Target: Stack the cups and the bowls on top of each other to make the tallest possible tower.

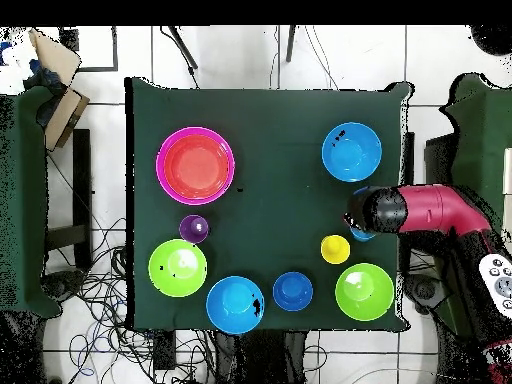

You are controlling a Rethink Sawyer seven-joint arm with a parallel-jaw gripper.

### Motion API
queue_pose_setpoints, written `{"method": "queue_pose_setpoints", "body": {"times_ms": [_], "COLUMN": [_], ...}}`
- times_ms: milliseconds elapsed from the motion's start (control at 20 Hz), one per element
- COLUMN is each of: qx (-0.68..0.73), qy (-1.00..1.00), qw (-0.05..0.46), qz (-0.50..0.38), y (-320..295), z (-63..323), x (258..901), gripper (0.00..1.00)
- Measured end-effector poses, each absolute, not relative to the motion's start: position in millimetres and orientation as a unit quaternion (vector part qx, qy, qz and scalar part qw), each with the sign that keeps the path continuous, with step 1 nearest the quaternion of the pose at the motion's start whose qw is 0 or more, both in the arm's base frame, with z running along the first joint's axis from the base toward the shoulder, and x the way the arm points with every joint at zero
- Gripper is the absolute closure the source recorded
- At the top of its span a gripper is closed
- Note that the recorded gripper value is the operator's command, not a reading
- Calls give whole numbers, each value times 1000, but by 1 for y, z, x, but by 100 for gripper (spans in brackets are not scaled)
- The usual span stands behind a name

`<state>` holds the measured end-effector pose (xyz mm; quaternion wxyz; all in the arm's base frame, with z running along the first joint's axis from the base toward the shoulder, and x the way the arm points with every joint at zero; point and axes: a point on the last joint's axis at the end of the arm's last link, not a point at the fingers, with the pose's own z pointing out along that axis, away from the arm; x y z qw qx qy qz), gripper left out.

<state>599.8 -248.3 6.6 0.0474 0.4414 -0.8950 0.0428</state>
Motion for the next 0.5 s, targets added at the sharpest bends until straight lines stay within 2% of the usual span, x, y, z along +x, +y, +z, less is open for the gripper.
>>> {"method": "queue_pose_setpoints", "body": {"times_ms": [500], "qx": [438], "qy": [-895], "qw": [64], "qz": [50], "y": [-260], "z": [12], "x": [585], "gripper": [0]}}
